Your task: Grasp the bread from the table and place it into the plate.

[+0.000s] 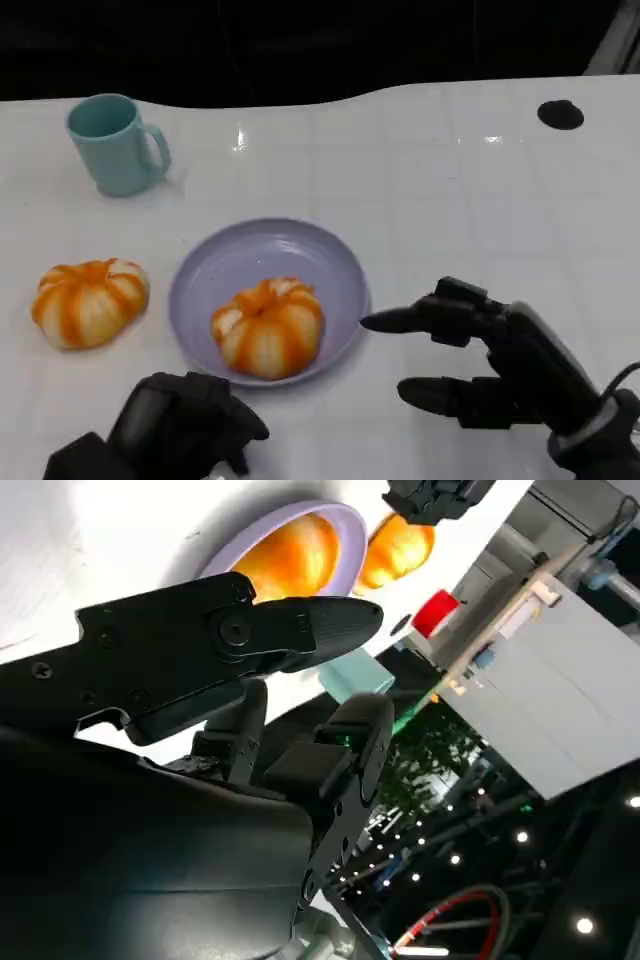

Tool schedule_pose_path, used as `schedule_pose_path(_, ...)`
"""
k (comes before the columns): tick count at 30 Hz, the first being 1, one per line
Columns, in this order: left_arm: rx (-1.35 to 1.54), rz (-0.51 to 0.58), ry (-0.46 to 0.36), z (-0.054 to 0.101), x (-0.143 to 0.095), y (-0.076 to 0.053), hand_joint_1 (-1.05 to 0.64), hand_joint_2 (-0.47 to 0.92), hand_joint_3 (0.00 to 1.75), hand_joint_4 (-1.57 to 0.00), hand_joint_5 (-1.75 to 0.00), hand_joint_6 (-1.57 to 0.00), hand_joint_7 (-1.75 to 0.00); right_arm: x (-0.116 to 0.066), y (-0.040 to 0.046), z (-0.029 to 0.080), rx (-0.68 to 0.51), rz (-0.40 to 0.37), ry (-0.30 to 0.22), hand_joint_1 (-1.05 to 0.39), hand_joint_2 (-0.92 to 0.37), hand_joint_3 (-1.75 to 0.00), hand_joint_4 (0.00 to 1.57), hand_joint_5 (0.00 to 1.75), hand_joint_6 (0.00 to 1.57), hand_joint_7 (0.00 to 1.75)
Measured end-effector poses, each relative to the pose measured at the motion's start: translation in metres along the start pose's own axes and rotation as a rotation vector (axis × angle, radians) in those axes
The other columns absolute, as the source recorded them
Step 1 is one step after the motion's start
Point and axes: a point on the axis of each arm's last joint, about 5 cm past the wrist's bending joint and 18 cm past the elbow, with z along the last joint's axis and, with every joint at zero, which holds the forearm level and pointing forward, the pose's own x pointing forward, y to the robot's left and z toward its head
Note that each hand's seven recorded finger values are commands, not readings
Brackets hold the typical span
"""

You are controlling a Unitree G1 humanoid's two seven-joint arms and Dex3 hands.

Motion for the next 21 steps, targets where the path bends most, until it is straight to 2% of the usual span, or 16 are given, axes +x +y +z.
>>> schedule_pose_path(2,0.001,0.000,0.000,0.000,0.000,0.000,-1.05,0.92,0.14,-1.25,-1.09,-1.40,-0.50,-0.006,-0.0004,0.001,0.002,-0.019,-0.008,-0.32,-0.89,-0.33,0.56,1.26,0.63,0.87)
schedule_pose_path(4,0.002,-0.002,0.000,0.000,0.000,0.000,-1.05,0.92,0.15,-1.25,-1.10,-1.40,-0.50,-0.013,-0.0011,0.001,0.003,-0.040,-0.008,-0.29,-0.71,-0.64,0.59,1.29,0.65,0.91)
schedule_pose_path(5,0.003,-0.002,0.001,0.000,0.000,0.000,-1.05,0.92,0.15,-1.25,-1.10,-1.40,-0.50,-0.017,-0.0016,0.001,0.002,-0.052,-0.004,-0.26,-0.58,-0.88,0.62,1.31,0.69,0.92)
schedule_pose_path(8,0.004,-0.002,0.000,0.000,0.000,0.001,-1.05,0.92,0.15,-1.25,-1.10,-1.41,-0.50,-0.026,-0.0026,0.002,0.000,-0.086,0.002,-0.20,-0.39,-1.23,0.69,1.33,0.79,0.91)
schedule_pose_path(13,0.006,-0.002,0.000,0.000,0.000,0.001,-1.05,0.92,0.15,-1.25,-1.10,-1.41,-0.50,-0.040,-0.0046,0.003,-0.008,-0.150,0.008,-0.14,-0.37,-1.30,0.78,1.40,0.88,0.98)
schedule_pose_path(17,0.007,-0.003,0.000,0.000,0.000,0.001,-1.05,0.92,0.16,-1.25,-1.11,-1.41,-0.50,-0.045,-0.0058,0.003,-0.014,-0.185,0.005,-0.12,-0.35,-1.36,0.79,1.57,0.82,1.25)
schedule_pose_path(21,0.014,-0.004,-0.002,0.001,0.000,0.002,-1.05,0.92,0.16,-1.24,-1.11,-1.41,-0.51,-0.052,-0.0024,0.003,-0.013,-0.218,0.022,-0.14,-0.34,-1.39,0.77,1.60,0.79,1.32)
